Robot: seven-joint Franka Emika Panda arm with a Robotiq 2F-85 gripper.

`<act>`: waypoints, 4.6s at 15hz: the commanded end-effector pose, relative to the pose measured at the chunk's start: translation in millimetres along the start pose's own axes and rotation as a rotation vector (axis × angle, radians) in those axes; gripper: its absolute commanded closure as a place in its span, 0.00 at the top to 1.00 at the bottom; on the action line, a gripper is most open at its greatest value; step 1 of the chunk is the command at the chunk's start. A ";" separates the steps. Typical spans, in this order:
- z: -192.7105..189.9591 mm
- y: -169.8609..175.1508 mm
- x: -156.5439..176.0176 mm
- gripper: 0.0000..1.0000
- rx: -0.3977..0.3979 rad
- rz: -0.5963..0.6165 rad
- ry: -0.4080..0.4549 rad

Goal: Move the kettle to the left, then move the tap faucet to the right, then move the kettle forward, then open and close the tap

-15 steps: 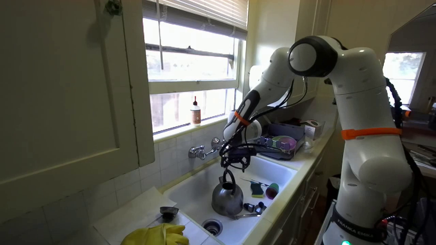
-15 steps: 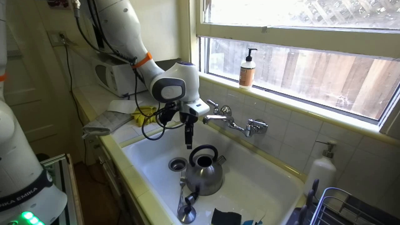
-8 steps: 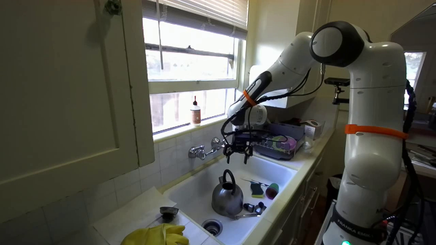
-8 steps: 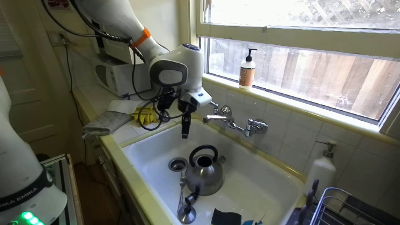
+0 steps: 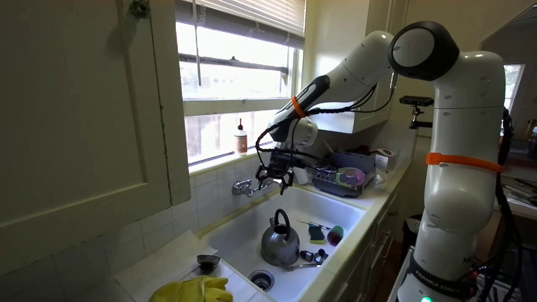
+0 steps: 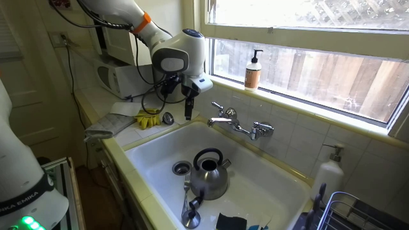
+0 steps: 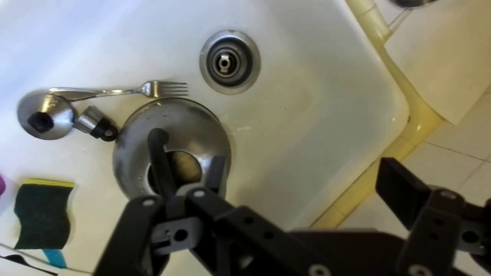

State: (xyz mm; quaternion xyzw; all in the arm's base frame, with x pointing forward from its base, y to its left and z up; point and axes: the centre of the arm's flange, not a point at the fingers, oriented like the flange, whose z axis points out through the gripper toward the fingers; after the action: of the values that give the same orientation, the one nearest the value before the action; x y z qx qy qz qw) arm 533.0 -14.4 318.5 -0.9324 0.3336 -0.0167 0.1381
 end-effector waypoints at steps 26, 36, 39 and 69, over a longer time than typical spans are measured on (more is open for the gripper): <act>49.9 -97.6 82.1 0.39 0.067 0.140 0.224; 59.8 -79.0 58.0 0.00 -0.030 0.057 0.209; 60.6 -74.3 55.8 0.00 -0.046 0.047 0.214; 59.8 -121.1 68.6 0.00 0.057 0.031 0.234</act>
State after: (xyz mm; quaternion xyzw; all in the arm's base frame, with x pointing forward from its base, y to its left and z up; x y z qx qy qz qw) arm 650.9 30.4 277.2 -0.9183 0.3635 -0.1186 0.1023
